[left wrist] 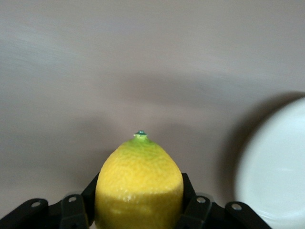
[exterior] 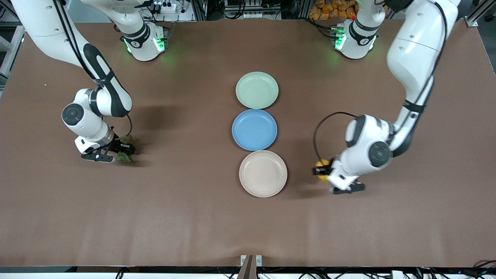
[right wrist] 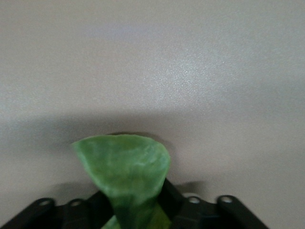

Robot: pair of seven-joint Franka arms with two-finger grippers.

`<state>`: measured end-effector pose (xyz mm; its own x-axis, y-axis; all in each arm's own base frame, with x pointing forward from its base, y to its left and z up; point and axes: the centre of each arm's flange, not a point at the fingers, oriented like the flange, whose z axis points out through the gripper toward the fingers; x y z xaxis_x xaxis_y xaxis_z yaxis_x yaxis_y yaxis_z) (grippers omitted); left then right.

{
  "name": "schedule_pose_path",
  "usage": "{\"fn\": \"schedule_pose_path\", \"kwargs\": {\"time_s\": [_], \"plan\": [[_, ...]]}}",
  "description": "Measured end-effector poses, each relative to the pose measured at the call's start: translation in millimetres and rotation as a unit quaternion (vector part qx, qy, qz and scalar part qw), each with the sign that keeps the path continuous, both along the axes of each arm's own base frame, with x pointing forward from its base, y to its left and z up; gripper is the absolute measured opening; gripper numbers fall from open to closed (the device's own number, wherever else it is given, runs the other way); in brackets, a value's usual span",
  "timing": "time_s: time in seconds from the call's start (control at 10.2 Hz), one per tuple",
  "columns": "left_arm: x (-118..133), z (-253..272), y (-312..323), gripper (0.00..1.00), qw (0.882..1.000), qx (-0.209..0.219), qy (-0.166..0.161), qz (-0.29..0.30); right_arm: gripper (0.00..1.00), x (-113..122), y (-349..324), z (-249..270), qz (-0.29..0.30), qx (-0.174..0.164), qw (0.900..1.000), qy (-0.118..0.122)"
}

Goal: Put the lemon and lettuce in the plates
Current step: 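Close both grippers, lifting the lettuce and the lemon off the table, then carry the lettuce to the green plate while the left gripper lowers the lemon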

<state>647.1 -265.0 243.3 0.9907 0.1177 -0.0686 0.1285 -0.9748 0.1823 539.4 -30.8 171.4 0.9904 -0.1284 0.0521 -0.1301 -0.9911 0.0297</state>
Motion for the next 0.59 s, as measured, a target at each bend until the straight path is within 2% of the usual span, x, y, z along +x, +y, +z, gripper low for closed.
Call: {"fn": "schedule_pose_path", "kwargs": {"time_s": [0.2,0.39,0.59], "plan": [[-25,22,-78,0.66,0.998,0.007,-0.028,-0.054,0.02,4,1,22,-0.019,0.002,1.000,0.022],[-51,26,-134,0.66,0.994,0.009,-0.046,-0.098,0.02,9,12,50,-0.039,0.007,0.999,0.027],[-64,8,-160,0.66,0.991,0.016,-0.057,-0.117,0.02,8,39,81,-0.056,0.012,0.997,0.043]]}}
